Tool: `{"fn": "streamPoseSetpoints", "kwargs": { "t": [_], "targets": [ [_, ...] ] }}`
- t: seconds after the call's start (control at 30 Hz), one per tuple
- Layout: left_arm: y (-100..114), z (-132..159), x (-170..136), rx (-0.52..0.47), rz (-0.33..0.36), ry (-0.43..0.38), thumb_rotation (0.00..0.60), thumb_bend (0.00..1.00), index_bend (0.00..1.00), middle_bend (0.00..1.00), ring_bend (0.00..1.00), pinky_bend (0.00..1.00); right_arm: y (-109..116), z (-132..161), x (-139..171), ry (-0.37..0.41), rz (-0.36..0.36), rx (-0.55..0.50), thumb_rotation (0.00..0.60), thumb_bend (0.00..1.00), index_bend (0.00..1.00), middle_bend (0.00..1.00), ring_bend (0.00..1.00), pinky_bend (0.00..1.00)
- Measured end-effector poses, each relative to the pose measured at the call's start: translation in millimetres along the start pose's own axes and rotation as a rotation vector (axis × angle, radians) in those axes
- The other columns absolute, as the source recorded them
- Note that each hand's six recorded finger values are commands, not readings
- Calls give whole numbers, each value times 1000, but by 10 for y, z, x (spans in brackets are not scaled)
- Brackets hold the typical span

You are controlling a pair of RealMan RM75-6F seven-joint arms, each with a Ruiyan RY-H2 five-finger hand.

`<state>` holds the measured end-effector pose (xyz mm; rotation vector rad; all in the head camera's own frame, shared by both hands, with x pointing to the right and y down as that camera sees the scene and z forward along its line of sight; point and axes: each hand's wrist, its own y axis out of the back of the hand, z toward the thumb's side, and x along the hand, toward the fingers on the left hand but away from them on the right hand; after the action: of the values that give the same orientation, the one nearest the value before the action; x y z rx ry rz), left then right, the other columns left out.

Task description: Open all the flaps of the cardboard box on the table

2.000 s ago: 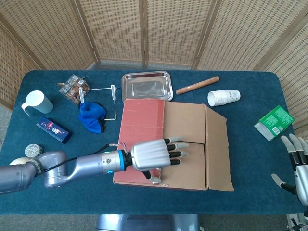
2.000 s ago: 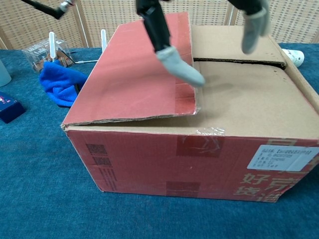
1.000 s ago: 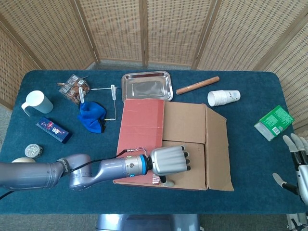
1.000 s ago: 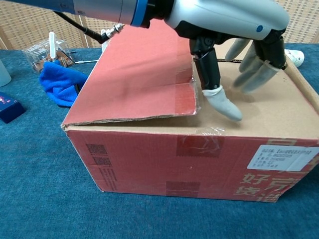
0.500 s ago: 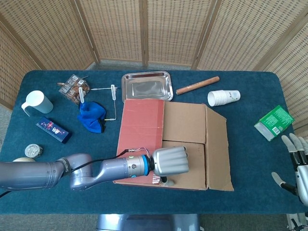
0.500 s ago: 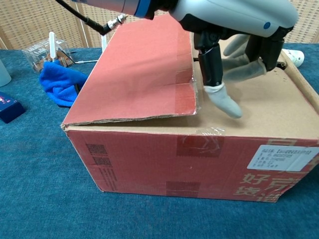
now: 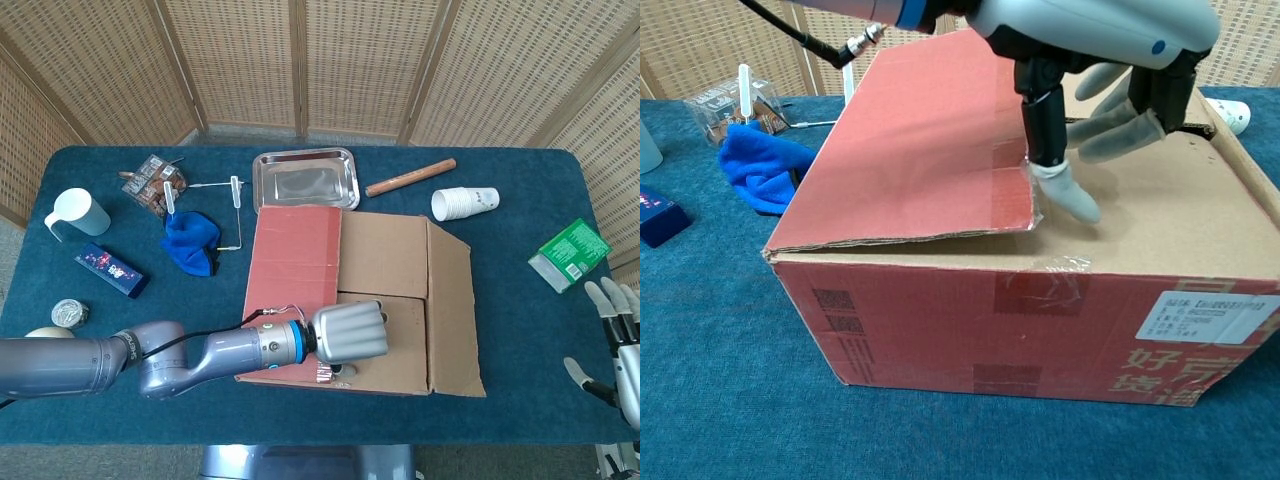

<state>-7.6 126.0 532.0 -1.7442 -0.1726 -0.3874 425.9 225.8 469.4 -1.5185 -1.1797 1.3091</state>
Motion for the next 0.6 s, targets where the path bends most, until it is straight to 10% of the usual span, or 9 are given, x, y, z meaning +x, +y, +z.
{"fn": "streamPoseSetpoints", "kwargs": {
  "t": [0.6],
  "targets": [
    [-103, 19, -23, -9, -22, 9, 479, 355, 743, 835, 540, 581, 52, -29, -3, -4, -21, -13, 600, 196, 0, 0, 0, 0]
  ]
}}
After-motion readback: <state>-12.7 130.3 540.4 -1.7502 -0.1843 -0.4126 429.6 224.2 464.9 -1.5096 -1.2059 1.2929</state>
